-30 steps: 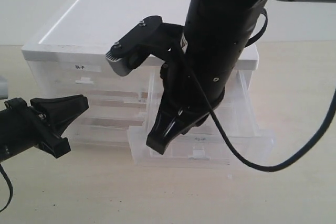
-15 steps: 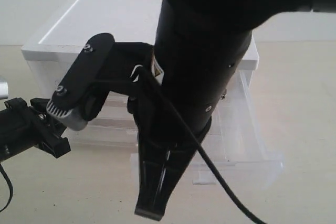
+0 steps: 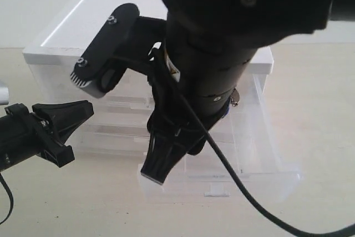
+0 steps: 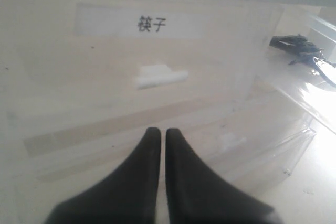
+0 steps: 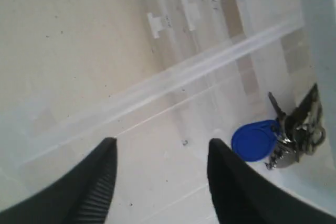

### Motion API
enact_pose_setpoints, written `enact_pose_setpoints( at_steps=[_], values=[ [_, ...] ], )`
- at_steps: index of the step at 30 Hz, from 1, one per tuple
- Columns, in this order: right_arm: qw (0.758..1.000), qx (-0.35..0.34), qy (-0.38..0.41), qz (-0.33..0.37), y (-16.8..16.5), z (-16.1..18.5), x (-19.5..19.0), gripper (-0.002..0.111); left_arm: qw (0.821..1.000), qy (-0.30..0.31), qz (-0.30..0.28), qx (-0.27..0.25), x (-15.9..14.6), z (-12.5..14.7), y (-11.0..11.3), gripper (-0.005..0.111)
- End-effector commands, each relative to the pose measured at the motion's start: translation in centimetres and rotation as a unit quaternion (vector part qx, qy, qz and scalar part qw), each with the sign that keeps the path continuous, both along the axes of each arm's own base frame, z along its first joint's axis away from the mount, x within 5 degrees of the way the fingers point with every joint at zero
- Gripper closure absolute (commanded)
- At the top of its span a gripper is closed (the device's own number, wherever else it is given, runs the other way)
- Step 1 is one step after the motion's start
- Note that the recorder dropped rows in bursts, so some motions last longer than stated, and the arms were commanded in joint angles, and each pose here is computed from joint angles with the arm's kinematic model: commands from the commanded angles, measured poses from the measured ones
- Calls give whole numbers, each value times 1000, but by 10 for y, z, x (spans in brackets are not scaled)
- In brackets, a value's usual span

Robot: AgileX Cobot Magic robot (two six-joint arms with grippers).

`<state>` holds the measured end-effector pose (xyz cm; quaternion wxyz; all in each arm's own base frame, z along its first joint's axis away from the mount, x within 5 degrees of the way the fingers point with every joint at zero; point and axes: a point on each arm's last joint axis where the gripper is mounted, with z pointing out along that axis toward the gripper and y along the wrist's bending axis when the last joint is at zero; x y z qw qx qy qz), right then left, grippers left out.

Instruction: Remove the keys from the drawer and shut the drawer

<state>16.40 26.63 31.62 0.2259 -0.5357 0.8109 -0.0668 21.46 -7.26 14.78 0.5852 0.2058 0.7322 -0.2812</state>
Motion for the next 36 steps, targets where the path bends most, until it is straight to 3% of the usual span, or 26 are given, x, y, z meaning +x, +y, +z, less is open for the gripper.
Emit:
enact_pose_setpoints(
  at_steps=[1,6,16,22,30,32,36],
  values=[
    [996,-9,-58,-72,-11,-1,10,57,1000,2,3,-4,1,0,0,102],
    [989,8,-77,-127,-24,-25,27,52,1000,4,3,-6,1,0,0,102],
    [986,52,-88,-131,-24,-30,41,52,1000,6,1,-7,1,0,0,102],
    [980,29,-84,-179,-32,-46,61,53,1000,6,-3,-6,0,0,-1,102],
    [978,34,-95,-180,-31,-48,66,53,1000,8,-3,-9,0,0,-1,102],
    [979,30,-91,-179,-30,-52,67,57,1000,8,-3,-9,0,0,-1,102],
    [984,5,-80,-160,-29,-65,66,85,1000,8,-3,-9,0,0,-1,102]
  ],
)
